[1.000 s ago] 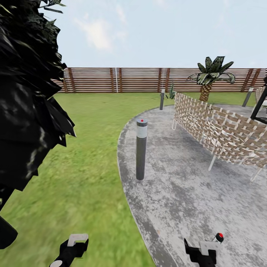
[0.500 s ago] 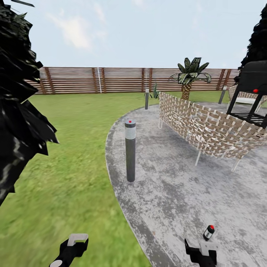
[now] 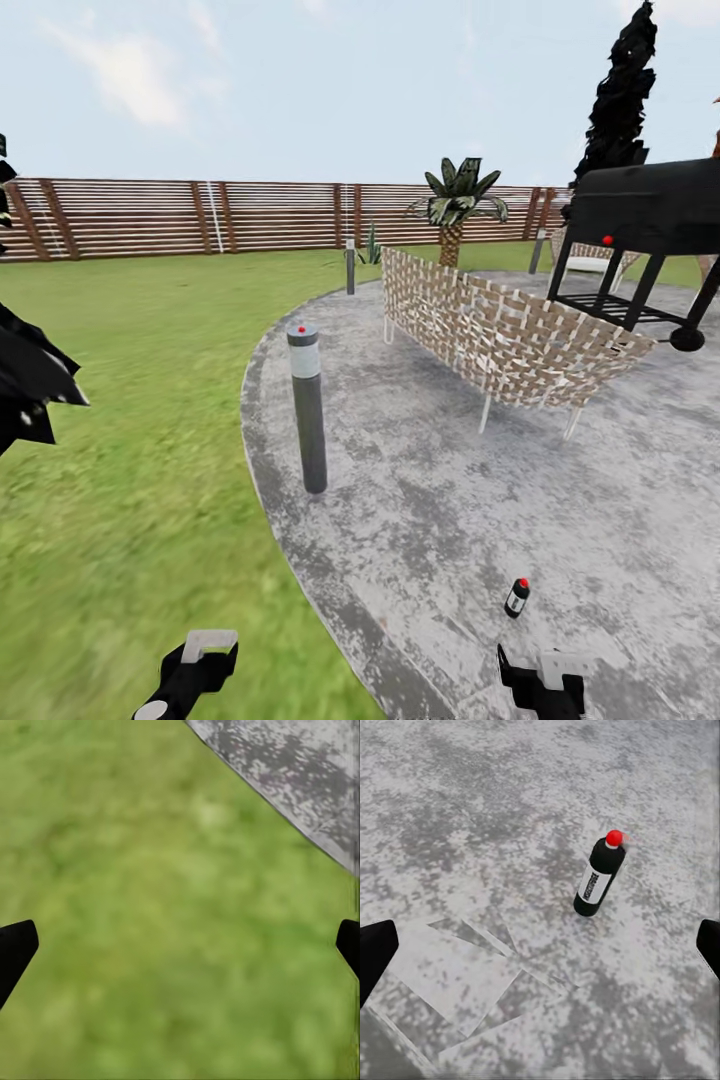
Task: Pick up the pesticide atomizer in the garden and spray insectifuge to fully cover both potted plants in the garden.
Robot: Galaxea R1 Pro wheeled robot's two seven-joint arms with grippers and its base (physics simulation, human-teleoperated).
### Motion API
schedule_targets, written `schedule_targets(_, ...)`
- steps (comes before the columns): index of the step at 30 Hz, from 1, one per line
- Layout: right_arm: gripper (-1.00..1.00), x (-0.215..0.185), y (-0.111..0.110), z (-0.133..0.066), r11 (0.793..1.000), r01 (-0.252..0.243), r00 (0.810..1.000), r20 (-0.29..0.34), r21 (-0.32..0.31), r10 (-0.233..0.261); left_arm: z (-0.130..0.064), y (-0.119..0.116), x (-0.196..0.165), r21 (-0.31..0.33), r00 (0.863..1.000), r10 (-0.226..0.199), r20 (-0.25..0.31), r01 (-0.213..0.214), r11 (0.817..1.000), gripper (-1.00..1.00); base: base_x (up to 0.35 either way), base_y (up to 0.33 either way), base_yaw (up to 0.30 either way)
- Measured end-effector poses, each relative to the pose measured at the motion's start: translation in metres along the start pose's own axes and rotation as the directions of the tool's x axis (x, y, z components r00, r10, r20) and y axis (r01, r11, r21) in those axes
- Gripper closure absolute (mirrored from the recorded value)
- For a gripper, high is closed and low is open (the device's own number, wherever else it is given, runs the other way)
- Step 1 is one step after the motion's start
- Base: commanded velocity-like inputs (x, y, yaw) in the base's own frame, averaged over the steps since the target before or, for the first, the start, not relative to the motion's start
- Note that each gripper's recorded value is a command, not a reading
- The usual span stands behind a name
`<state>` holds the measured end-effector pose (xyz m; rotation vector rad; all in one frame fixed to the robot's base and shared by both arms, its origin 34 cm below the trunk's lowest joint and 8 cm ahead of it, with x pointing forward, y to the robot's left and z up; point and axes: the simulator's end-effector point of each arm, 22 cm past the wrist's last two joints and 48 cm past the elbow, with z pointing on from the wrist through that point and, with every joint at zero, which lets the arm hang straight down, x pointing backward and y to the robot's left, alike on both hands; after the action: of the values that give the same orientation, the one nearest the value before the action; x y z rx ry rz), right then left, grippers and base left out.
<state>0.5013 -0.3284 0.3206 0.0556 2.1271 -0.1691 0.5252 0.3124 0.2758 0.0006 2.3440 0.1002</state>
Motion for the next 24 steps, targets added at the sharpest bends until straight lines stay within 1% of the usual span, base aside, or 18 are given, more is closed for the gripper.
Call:
schedule_targets(7,-1.0,0.0001,0.0,0.0,1.0,0.0,1.0,0.0,0.0,0.0,0.0,0.0001,-0.0001,0.0,1.0,0.0,0.0,0.0,1.0,-1.0,0.0,0.2,-0.3)
schedule_targets(19,-1.0,0.0007,0.0,-0.0001,1.0,0.0,1.0,-0.002,0.0,0.0,0.0,0.0001,0.0,0.0,1.0,0.0,0.0,0.0,1.0,-1.0,0.0,0.028,-0.3)
schedule_targets(24,-1.0,0.0008,0.0,-0.0001,1.0,0.0,1.0,-0.002,0.0,0.0,0.0,0.0001,-0.0001,0.0,1.0,0.0,0.0,0.0,1.0,-1.0,0.0,0.163,-0.3)
